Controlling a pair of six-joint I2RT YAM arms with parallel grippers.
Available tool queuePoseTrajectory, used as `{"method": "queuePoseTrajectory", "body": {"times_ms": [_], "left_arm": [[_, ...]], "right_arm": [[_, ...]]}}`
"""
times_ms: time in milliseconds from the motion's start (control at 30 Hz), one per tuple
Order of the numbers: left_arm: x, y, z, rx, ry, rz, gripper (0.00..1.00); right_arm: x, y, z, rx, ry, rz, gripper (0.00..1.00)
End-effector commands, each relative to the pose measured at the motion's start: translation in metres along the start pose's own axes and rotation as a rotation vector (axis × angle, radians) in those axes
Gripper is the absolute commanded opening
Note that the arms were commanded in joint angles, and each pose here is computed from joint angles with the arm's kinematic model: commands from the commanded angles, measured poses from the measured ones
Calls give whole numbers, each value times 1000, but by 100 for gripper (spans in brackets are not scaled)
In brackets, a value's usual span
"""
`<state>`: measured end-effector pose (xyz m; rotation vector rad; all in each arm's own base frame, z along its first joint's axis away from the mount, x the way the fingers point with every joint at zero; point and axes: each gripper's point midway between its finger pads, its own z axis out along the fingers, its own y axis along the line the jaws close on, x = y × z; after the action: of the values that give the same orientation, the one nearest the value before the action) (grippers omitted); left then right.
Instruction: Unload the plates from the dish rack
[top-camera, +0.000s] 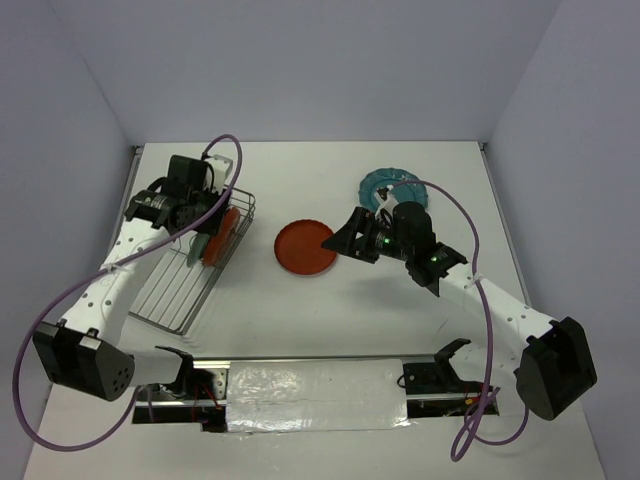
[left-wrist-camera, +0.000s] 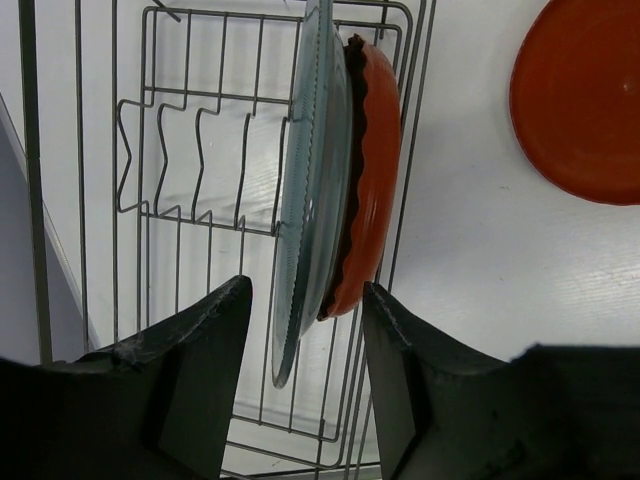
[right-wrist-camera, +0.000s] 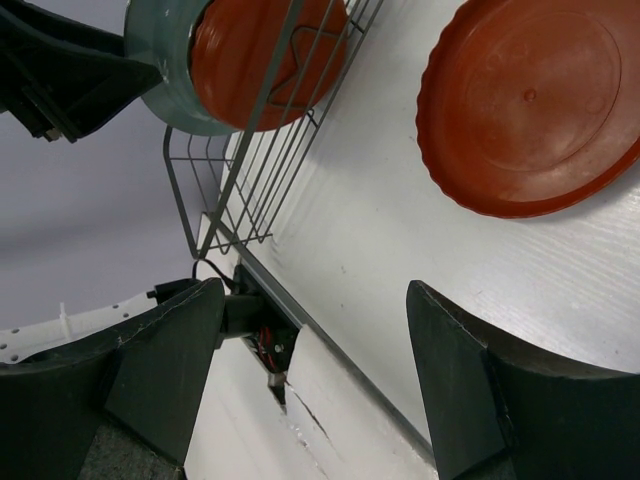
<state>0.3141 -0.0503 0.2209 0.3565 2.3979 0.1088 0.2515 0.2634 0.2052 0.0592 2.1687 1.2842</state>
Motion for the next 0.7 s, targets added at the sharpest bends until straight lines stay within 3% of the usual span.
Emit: {"method": "queuePoseTrajectory", "body": {"times_ms": [0,100,667], "left_arm": [[-4,8,8,-31,-8,-4,60],[-2,11,13,-43,7,-3,58],[3,4,27,-11,46,-7,26]], "right_arm": [[-8,16,-5,-49,-29,-31,80],[-8,15,-5,-48,-30,-29,80],[-9,17,-7,-47,-32,-30,80]]}}
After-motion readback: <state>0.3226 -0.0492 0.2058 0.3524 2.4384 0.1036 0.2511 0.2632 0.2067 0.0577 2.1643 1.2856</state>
